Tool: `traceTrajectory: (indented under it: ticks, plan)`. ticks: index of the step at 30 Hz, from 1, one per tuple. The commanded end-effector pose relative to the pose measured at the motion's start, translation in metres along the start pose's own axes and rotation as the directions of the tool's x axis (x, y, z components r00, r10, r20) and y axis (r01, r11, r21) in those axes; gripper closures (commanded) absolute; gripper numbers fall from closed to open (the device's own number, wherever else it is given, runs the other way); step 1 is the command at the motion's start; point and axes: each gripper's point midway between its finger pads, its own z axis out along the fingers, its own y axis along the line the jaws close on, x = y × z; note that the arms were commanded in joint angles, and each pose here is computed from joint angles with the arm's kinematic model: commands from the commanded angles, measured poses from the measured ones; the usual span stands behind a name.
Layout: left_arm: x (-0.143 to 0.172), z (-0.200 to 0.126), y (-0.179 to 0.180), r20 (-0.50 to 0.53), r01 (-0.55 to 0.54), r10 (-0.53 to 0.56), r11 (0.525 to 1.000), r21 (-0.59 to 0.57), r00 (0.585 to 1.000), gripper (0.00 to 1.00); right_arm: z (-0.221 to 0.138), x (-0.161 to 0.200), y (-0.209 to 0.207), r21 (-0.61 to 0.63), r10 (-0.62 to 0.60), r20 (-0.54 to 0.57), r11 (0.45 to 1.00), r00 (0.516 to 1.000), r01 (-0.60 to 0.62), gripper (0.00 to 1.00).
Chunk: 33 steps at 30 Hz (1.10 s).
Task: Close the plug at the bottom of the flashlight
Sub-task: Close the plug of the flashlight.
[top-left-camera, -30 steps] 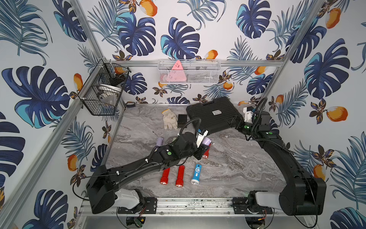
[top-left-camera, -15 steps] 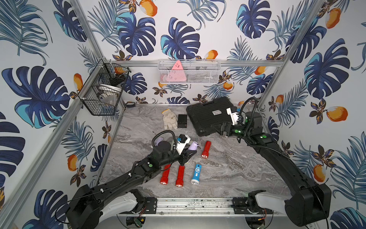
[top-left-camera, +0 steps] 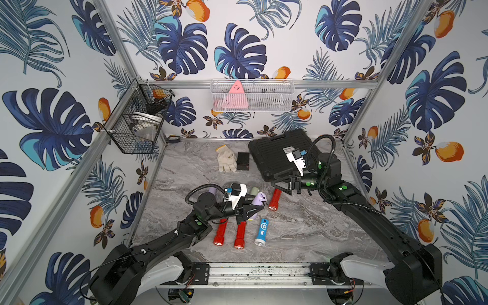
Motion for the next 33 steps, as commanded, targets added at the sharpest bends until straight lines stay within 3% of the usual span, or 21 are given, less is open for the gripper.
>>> traceTrajectory:
  ticks: [1, 8, 17, 27, 33]
  plan:
    - [-0.020, -0.002, -0.018, 0.089, -0.052, 0.042, 0.993, 0.109, 0.995, 1.00, 0.003, -0.005, 0.025, -0.094, -0.086, 0.006, 0.992, 0.996, 0.086, 0.15]
    - [-0.026, -0.004, -0.016, 0.153, -0.026, -0.002, 0.984, 0.177, 0.988, 1.00, 0.015, 0.012, 0.056, -0.171, -0.128, -0.068, 0.979, 0.989, 0.115, 0.23]
    - [-0.024, -0.004, -0.013, 0.120, -0.048, 0.029, 0.987, 0.156, 0.992, 1.00, 0.022, 0.029, 0.059, -0.161, -0.121, -0.109, 0.982, 0.987, 0.103, 0.29]
    - [-0.022, -0.003, -0.015, 0.106, -0.032, 0.013, 0.984, 0.178, 0.994, 1.00, 0.025, 0.025, 0.071, -0.175, -0.153, -0.105, 0.975, 0.983, 0.134, 0.32]
    - [-0.023, -0.002, -0.016, 0.110, -0.023, 0.002, 0.981, 0.194, 0.994, 1.00, 0.028, 0.023, 0.073, -0.179, -0.161, -0.107, 0.974, 0.981, 0.140, 0.39]
